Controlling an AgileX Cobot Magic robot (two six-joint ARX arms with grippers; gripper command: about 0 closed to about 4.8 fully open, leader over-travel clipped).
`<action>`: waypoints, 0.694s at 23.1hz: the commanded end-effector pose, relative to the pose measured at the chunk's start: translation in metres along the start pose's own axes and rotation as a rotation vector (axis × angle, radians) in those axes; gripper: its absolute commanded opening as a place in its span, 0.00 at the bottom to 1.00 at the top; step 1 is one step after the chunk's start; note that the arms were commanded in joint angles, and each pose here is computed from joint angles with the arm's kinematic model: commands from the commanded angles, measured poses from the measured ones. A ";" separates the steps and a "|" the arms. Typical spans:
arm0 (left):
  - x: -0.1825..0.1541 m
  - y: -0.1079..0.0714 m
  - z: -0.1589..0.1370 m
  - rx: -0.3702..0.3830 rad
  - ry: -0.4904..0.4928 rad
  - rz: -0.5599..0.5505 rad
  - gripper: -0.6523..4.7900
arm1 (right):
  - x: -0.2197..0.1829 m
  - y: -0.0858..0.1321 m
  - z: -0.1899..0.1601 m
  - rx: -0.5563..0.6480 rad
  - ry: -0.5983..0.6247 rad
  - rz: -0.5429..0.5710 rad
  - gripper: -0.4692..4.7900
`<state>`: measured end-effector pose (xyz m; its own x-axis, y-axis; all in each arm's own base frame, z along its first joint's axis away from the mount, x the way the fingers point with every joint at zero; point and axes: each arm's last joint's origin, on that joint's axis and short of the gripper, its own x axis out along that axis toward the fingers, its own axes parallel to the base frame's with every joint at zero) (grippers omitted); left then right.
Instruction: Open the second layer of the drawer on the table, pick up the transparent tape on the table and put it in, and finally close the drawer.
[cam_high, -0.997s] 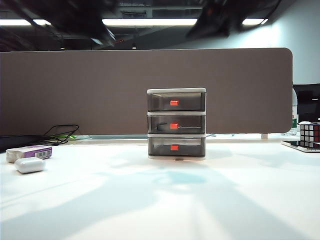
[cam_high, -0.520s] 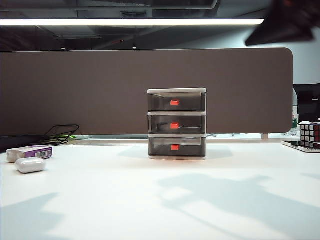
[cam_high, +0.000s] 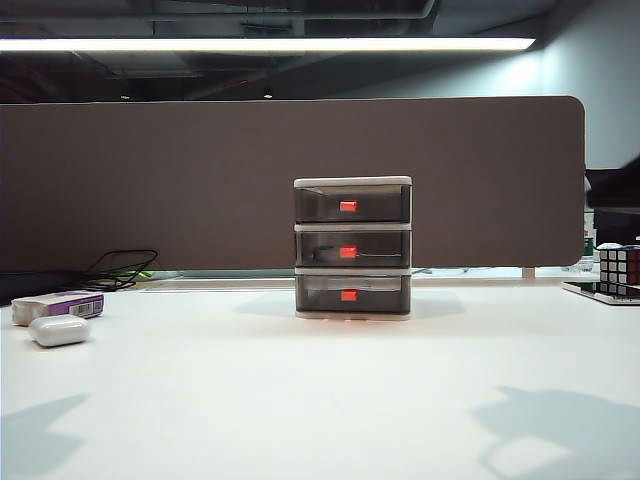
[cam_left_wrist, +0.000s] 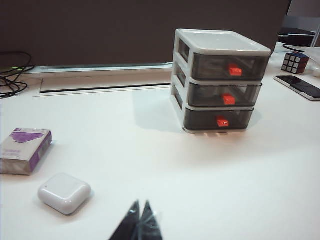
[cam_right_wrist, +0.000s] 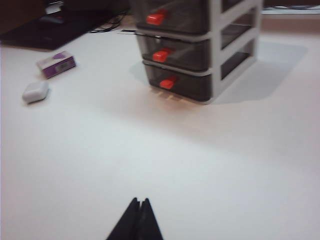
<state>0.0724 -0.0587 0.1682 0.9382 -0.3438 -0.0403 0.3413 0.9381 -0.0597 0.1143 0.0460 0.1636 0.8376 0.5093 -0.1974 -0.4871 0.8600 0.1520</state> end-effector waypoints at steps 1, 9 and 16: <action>0.000 0.000 0.002 0.016 -0.014 0.001 0.11 | -0.007 -0.001 -0.011 0.002 -0.071 -0.024 0.08; -0.001 0.000 0.003 0.011 -0.008 -0.004 0.11 | -0.024 0.001 -0.014 -0.026 -0.108 -0.072 0.08; -0.001 0.001 0.002 0.059 0.005 0.033 0.11 | -0.025 -0.004 -0.016 -0.049 -0.098 -0.217 0.08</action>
<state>0.0718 -0.0582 0.1698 0.9371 -0.3457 -0.0474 0.3450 0.9383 -0.0237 0.0910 0.0319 0.1524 0.9270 0.3502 -0.1344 -0.3391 0.9355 0.0990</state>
